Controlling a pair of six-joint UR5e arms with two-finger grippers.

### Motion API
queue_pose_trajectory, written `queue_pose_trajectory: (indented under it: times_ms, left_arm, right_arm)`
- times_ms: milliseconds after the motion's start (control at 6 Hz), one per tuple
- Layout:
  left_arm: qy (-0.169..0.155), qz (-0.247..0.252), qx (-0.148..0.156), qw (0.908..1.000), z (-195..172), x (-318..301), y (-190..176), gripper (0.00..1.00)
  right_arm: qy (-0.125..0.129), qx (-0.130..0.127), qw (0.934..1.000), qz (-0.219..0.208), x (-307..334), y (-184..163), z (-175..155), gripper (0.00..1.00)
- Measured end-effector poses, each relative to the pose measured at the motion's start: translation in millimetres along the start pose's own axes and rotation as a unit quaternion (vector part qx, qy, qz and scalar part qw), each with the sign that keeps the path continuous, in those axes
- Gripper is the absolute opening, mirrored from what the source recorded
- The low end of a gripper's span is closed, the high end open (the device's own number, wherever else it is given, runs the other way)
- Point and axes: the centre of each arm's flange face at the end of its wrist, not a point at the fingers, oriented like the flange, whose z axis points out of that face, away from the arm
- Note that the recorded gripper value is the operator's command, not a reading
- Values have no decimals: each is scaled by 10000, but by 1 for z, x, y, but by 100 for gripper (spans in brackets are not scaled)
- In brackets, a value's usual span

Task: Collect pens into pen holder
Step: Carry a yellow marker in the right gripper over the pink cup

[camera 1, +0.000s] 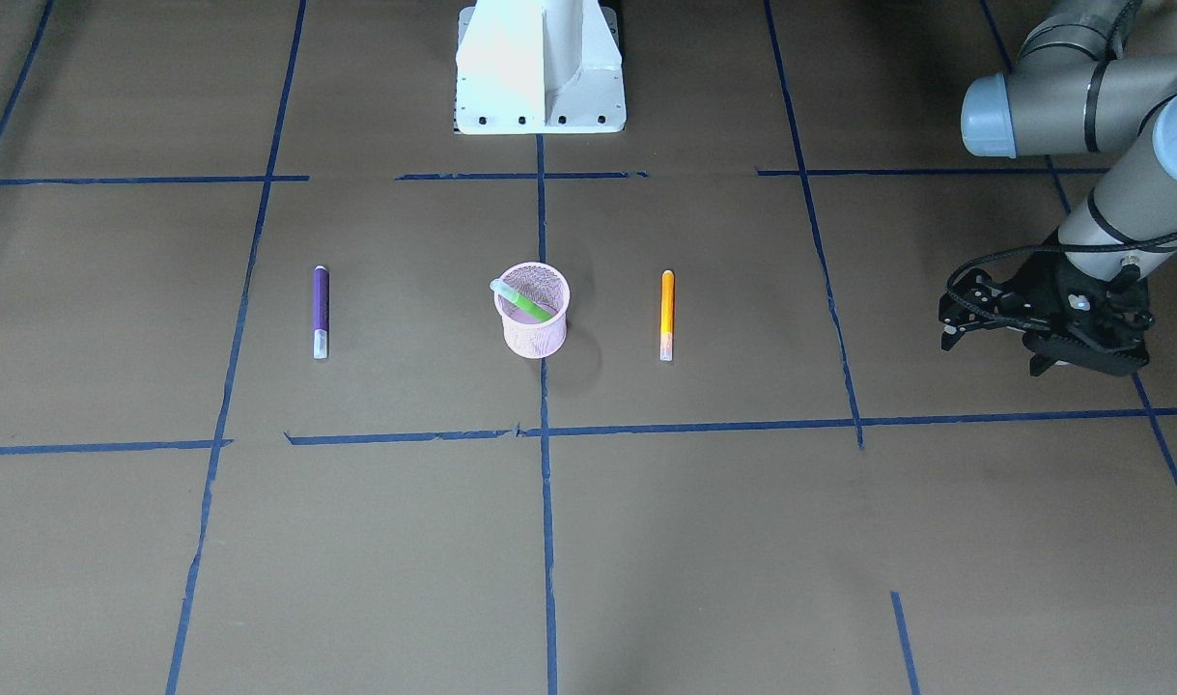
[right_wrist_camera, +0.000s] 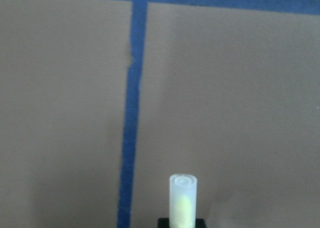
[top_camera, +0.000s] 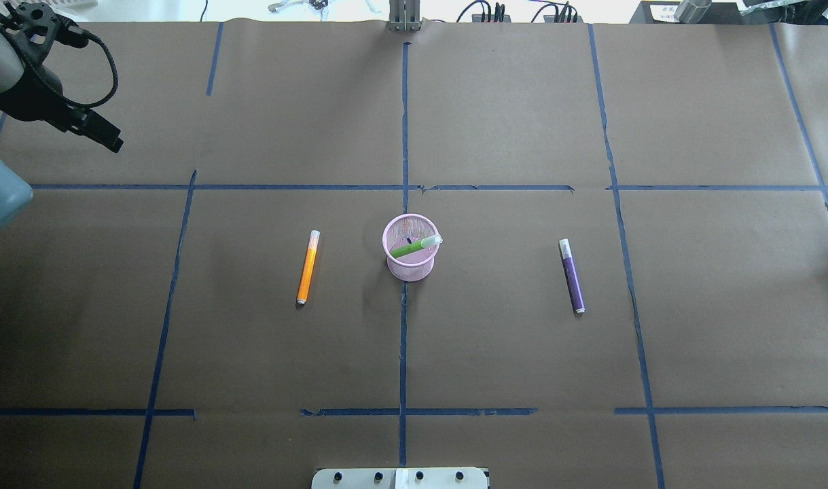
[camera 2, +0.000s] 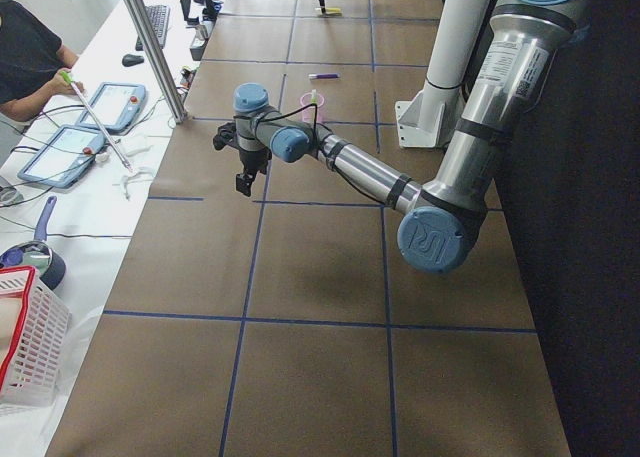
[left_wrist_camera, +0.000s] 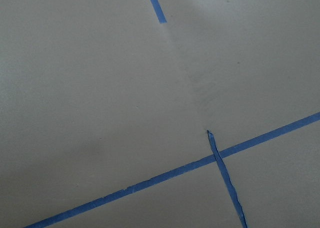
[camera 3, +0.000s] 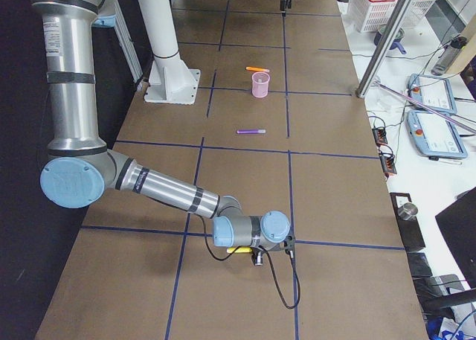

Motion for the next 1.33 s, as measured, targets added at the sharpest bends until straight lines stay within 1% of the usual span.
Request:
queue_pose_trajectory:
  times_ms: [333,500,667,833,1000,1167,1333]
  left_arm:
    - [12,25,32,10000,-3,3,0,100]
    - [13,35,40,10000,-4,3,0,100]
    - [10,48,42,10000,-4,2,0,100]
    - [0,11,11,10000,-3,-2,6,100]
    - [-18,-80,-24,10000,-2,-12,16,100]
    - [-44,-177,-40,9998,-3,-23,23,100]
    - [-64,-241,-48,9997,-4,-30,26,100]
  right_arm:
    - [-77,456,9982,-392,-56,-14,-44,0]
    - [-121,702,9960,-547,-99,-26,-68,0]
    - [-207,899,9935,-664,-157,-39,-88,0]
    - [-352,1059,9919,-608,-235,-61,-103,0]
    - [-470,1261,9898,-477,-325,-80,-113,0]
    - [-532,1537,9862,-323,-410,-86,-115,0]
    - [-646,1824,9810,-113,-485,-86,-114,0]
